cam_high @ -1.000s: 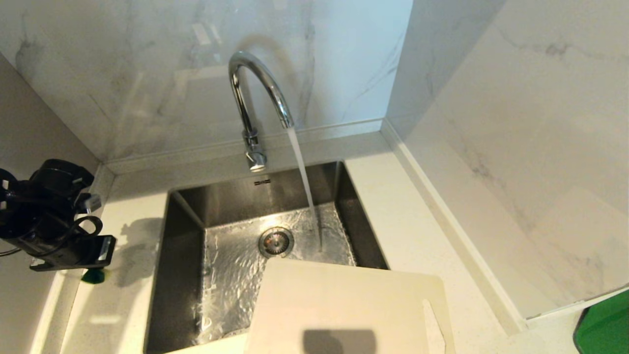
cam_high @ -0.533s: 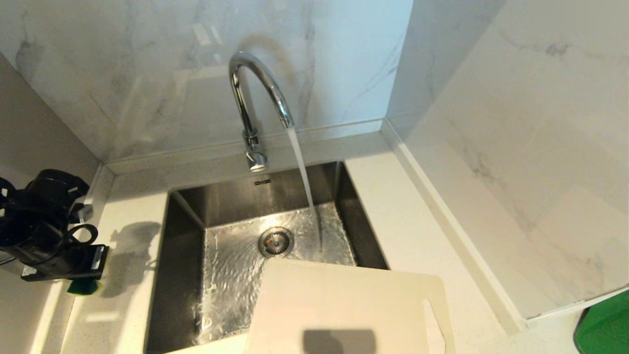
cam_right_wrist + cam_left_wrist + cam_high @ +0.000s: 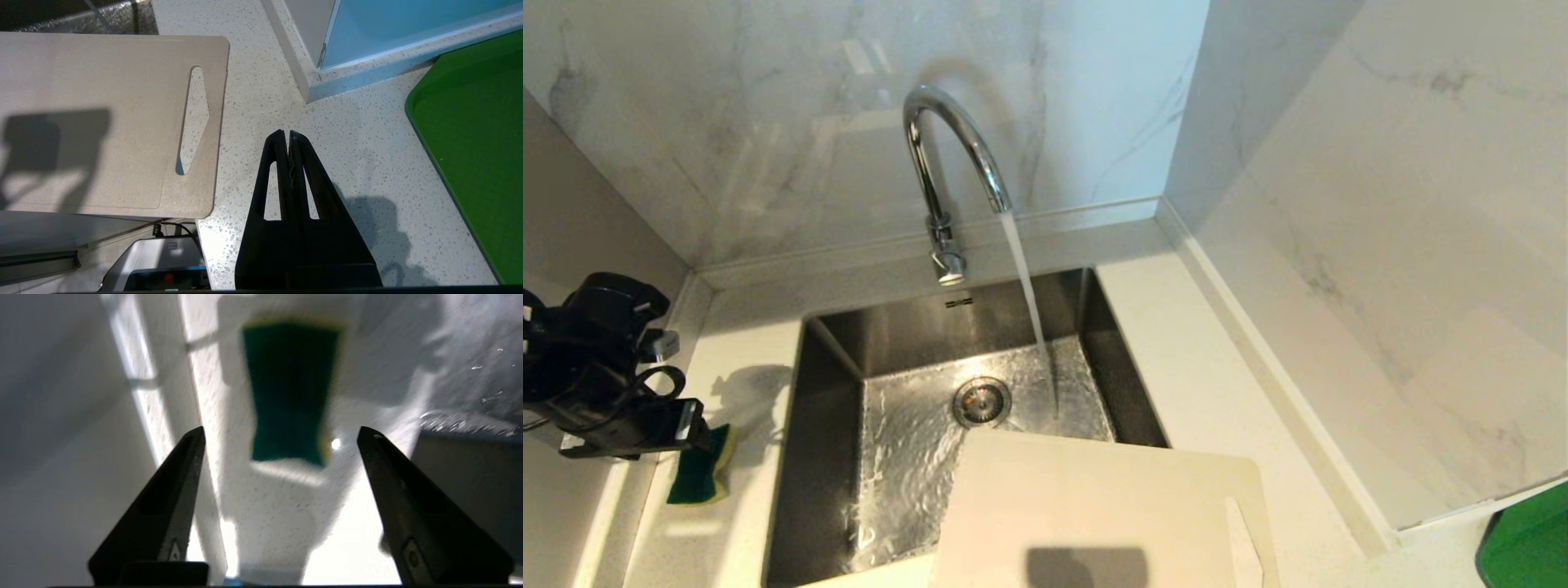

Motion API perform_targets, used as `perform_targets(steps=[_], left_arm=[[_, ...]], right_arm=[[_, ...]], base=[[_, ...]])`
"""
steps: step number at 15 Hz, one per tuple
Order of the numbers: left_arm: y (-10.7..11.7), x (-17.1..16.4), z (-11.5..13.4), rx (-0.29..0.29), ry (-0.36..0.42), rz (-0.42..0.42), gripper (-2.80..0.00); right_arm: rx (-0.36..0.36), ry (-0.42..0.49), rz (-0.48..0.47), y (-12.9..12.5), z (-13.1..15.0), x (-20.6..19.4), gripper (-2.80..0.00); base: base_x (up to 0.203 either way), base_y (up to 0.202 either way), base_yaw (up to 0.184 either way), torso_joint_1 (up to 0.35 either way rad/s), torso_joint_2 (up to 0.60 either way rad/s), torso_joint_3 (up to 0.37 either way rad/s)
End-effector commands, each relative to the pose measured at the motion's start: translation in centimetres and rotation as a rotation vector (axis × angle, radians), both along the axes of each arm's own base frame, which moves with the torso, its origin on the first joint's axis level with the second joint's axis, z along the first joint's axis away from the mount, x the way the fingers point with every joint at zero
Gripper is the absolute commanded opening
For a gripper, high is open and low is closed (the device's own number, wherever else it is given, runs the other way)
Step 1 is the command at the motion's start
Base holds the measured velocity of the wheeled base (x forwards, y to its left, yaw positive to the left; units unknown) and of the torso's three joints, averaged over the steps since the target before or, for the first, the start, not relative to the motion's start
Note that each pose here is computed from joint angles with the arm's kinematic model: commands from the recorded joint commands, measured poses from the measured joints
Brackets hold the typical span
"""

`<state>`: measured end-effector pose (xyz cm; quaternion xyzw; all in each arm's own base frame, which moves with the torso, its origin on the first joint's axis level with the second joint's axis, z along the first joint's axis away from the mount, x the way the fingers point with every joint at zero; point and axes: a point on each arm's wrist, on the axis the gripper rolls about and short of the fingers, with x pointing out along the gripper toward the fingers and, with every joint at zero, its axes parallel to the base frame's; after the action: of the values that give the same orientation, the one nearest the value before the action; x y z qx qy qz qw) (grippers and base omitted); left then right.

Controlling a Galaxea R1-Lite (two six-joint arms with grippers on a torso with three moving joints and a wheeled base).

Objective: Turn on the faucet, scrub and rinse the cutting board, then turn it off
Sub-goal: Put down the cleaning cloth, then turn off the tap

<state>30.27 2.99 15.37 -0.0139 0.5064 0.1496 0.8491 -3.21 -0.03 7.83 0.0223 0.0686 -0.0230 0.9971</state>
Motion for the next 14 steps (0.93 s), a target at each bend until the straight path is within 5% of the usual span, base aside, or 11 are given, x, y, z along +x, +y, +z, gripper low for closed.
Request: perform_targets(steps=[1,5,6,14], left_arm=[[-1.2,1.2,1.5,0.004,-0.066,-0.046,0.0],[-6.1,5.1,4.1,0.009,-0.196,-0.197,0.0],[-8.1,6.1,4.3,0.017,-0.217,-0.251,-2.8],[-20.4,12.5,3.3,0.12,-0.37,-0.55,-2.8]], right_arm=[[0.0,0.001,0.0,0.0,0.0,0.0,-2.8],[0.0,0.001,0.0,0.0,0.0,0.0,-2.8],[0.0,0.001,0.0,0.0,0.0,0.0,-2.8],[0.0,0.001,0.0,0.0,0.0,0.0,-2.8]], base=[[0.0,0.0,0.0,0.0,0.0,0.0],[0.0,0.0,0.0,0.0,0.0,0.0],[0.0,0.0,0.0,0.0,0.0,0.0],[0.0,0.0,0.0,0.0,0.0,0.0]])
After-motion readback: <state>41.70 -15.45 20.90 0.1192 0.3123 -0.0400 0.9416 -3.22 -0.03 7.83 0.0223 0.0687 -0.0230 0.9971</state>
